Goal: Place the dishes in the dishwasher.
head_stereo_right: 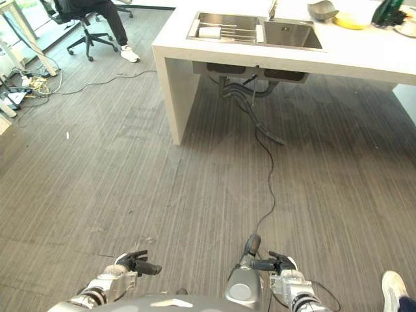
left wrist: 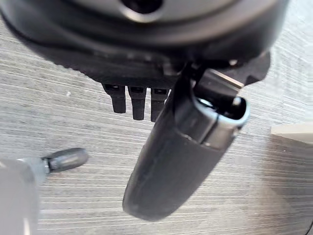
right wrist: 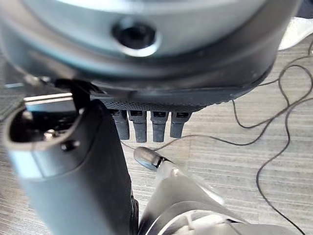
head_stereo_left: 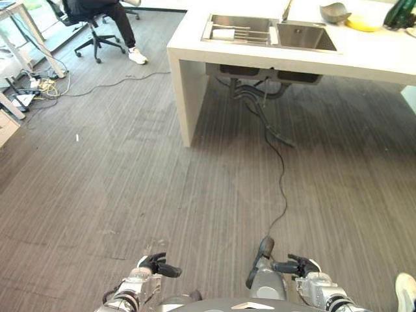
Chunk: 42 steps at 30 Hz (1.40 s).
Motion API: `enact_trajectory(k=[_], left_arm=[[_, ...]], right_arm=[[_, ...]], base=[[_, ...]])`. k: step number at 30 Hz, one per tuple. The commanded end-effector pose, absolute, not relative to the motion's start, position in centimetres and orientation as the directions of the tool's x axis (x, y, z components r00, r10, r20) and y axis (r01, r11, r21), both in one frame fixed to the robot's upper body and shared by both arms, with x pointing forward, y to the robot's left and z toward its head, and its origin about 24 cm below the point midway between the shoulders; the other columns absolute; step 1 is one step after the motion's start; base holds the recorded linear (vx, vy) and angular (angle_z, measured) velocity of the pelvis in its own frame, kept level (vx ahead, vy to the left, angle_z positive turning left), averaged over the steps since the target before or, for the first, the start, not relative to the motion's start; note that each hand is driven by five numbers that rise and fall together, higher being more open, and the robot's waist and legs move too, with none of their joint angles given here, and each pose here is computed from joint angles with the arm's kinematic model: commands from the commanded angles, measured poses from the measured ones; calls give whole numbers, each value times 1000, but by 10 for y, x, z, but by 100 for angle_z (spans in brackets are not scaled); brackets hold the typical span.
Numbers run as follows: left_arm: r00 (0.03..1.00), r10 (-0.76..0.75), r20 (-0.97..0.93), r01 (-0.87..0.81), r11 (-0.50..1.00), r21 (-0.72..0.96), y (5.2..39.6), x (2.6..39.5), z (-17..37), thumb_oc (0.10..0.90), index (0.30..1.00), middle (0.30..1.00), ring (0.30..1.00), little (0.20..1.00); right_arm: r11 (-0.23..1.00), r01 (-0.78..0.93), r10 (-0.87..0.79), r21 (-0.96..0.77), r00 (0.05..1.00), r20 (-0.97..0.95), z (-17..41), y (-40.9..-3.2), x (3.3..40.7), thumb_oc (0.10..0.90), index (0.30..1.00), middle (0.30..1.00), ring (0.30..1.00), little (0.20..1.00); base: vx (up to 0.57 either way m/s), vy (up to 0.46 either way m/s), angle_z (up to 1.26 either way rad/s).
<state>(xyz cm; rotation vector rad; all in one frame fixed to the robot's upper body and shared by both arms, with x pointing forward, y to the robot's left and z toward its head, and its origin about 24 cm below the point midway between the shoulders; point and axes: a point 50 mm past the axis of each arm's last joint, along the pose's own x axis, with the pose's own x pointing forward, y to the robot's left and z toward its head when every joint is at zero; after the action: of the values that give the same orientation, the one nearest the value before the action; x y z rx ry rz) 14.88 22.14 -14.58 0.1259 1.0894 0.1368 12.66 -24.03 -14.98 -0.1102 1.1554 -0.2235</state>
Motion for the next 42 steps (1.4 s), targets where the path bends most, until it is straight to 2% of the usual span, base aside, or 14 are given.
enact_trajectory(k=[1, 6, 10, 11, 15, 17, 20, 22, 24, 27, 34, 42], left_arm=[[596, 171, -784, -92, 985, 145, 225, 183, -126, 800, 900, 900, 900, 900], [659, 171, -732, -115, 985, 126, 229, 197, -113, 800, 900, 900, 900, 900], [779, 170, -604, -153, 985, 80, 231, 229, -81, 800, 900, 900, 900, 900], [846, 155, -510, -155, 987, 42, 228, 246, -60, 800, 900, 900, 900, 900], [939, 151, -309, -159, 987, 0, 236, 266, -14, 800, 900, 900, 900, 900], [956, 148, -252, -153, 988, -4, 239, 270, 0, 800, 900, 900, 900, 900], [994, 106, -5, -106, 994, -8, 245, 286, 59, 800, 900, 900, 900, 900], [995, 98, 35, -98, 995, 4, 246, 287, 69, 800, 900, 900, 900, 900], [984, 80, 160, -87, 996, 34, 248, 286, 100, 800, 900, 900, 900, 900], [943, 35, 332, -69, 994, 91, 243, 284, 141, 800, 900, 900, 900, 900], [798, -86, 596, -53, 976, 212, 216, 280, 212, 800, 900, 900, 900, 900], [720, -122, 684, -20, 980, 196, 205, 283, 241, 800, 900, 900, 900, 900]], right_arm=[[968, 65, -249, -242, 370, -895, -149, -249, 123, 800, 900, 900, 900, 900], [962, 40, -264, -270, 384, -885, -146, -257, 127, 800, 900, 900, 900, 900], [948, 65, -311, -312, 392, -866, -139, -272, 131, 800, 900, 900, 900, 900], [947, 60, -313, -314, 383, -869, -140, -272, 129, 800, 900, 900, 900, 900], [946, 65, -317, -316, 376, -871, -140, -277, 123, 800, 900, 900, 900, 900], [946, 64, -317, -317, 378, -870, -140, -277, 124, 800, 900, 900, 900, 900], [948, 75, -313, -308, 374, -873, -142, -276, 122, 800, 900, 900, 900, 900], [950, 73, -307, -303, 375, -875, -142, -275, 122, 800, 900, 900, 900, 900], [954, 57, -295, -294, 355, -887, -145, -271, 117, 800, 900, 900, 900, 900], [962, 40, -269, -269, 290, -919, -153, -263, 103, 800, 900, 900, 900, 900], [967, 80, -252, -240, 225, -941, -156, -263, 92, 800, 900, 900, 900, 900], [959, 133, -277, -251, 233, -932, -153, -272, 92, 800, 900, 900, 900, 900]], base=[[320, -156, 73], [232, -195, 21], [179, -225, -38], [315, -68, 26], [246, 35, -12], [218, 54, -28], [326, 71, -41], [184, 24, -29], [354, 82, -46], [402, 128, -32], [206, 183, -30], [222, -6, 11]])
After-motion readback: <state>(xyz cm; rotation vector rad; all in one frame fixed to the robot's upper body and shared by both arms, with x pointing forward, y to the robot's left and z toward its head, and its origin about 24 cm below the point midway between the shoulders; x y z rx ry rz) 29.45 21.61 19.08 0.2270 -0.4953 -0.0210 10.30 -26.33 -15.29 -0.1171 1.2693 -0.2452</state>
